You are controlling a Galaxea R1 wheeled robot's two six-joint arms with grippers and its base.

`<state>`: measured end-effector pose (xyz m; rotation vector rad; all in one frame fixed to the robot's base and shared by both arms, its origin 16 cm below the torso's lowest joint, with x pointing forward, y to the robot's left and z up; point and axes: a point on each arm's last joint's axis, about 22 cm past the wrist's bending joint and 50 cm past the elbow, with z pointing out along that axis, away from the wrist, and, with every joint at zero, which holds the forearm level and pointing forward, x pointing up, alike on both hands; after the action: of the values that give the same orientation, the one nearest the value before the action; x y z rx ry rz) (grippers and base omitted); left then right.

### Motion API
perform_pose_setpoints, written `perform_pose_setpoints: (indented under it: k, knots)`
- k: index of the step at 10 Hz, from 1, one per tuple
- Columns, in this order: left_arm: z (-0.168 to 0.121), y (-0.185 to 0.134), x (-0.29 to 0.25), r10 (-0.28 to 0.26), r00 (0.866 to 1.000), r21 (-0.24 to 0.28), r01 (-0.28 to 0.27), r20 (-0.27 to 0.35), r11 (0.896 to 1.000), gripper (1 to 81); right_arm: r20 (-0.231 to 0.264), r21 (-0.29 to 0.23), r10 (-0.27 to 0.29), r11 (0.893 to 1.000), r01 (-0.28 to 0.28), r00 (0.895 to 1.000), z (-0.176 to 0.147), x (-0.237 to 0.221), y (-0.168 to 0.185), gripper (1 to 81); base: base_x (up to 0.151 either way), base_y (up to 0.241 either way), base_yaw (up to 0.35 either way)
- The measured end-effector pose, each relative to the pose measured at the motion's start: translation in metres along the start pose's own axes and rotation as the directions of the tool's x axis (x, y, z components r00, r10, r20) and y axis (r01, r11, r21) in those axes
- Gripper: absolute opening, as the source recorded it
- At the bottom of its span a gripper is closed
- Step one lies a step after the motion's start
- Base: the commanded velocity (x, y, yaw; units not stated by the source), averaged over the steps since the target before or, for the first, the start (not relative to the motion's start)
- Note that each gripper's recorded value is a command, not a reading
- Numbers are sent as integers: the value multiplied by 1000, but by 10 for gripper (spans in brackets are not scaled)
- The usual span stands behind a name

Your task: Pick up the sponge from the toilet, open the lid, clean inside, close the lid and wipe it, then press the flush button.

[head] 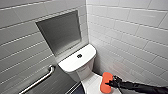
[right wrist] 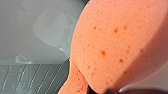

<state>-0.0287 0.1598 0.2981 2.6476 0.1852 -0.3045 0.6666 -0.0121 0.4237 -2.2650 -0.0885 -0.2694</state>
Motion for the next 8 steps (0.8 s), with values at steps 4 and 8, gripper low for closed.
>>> perform_pose_setpoints:
  k: [4, 8]
  knots:
    - [1, -4, 0, 0, 1000, 11, 0, 2, 1000, 811, -32, -69, 35, 997, -37, 999, 14, 11, 27, 10, 0, 0, 0]
    - [3, 3, -13, -17, 999, 6, 17, 32, 1000, 811, -54, -110, 95, 989, -101, 994, 50, 9, 47, 10, 0, 0, 0]
